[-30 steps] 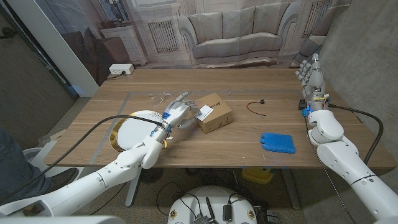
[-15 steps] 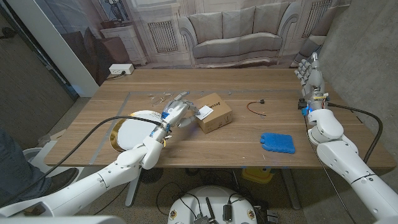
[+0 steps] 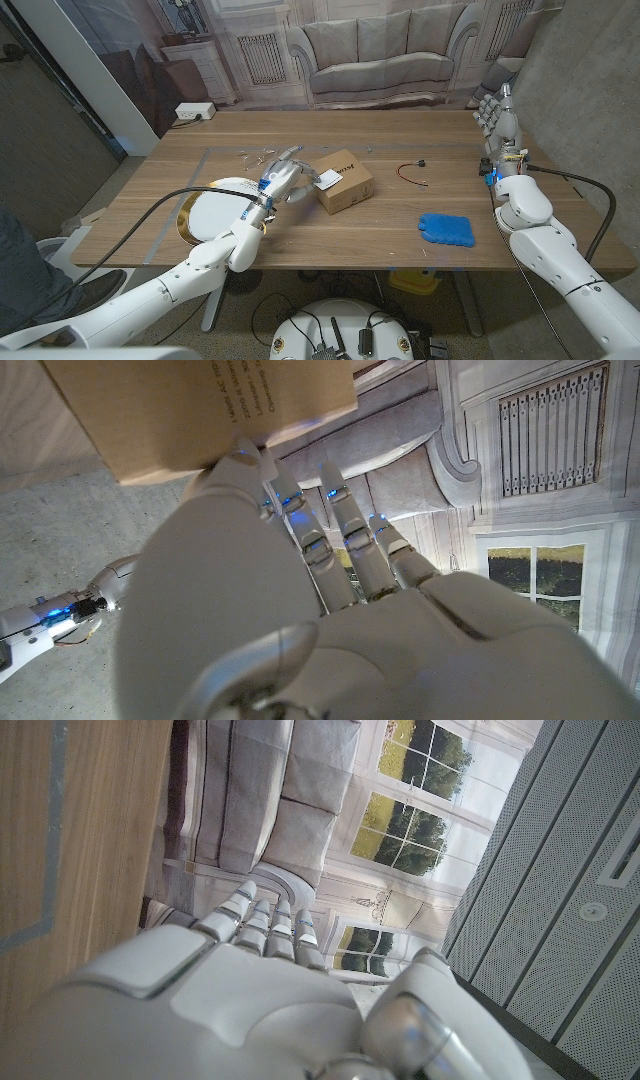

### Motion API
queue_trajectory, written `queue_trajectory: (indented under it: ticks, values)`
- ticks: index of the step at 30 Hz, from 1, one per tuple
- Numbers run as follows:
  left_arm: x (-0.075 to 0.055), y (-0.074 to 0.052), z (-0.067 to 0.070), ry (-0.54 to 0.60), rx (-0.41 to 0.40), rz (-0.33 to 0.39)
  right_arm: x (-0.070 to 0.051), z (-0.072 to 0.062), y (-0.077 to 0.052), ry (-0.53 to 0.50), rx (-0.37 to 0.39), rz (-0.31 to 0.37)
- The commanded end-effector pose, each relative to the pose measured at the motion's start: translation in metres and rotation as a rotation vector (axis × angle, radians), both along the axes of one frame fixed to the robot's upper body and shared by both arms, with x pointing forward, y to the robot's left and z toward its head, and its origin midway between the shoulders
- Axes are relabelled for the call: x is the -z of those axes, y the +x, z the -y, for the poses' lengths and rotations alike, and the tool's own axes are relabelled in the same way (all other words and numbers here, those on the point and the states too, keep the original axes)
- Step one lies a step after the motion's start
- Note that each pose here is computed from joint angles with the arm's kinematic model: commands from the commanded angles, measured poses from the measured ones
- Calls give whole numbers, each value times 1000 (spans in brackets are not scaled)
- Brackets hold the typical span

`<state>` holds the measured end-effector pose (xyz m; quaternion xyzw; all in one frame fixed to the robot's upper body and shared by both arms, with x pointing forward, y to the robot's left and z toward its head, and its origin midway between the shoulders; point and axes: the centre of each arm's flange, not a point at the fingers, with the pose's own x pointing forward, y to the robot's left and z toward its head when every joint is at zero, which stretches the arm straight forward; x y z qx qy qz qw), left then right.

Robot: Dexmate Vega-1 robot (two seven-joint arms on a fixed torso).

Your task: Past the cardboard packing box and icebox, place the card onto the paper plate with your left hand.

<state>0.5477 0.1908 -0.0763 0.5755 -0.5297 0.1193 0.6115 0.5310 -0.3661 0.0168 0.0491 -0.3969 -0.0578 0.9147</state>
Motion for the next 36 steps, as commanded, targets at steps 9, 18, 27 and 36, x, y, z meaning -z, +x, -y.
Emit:
queue_trajectory:
  ticks: [9, 18, 27, 36]
  values:
    - [-10, -3, 0, -10, -10, -10, 4, 0, -7, -1, 12, 7]
    - [-16, -4, 0, 4, -15, 0, 6, 1, -12, 13, 19, 17]
    - [-24, -7, 0, -16, -48, 18, 7, 2, -13, 12, 18, 16]
    - [-32, -11, -1, -15, -62, 23, 8, 6, -13, 21, 18, 18]
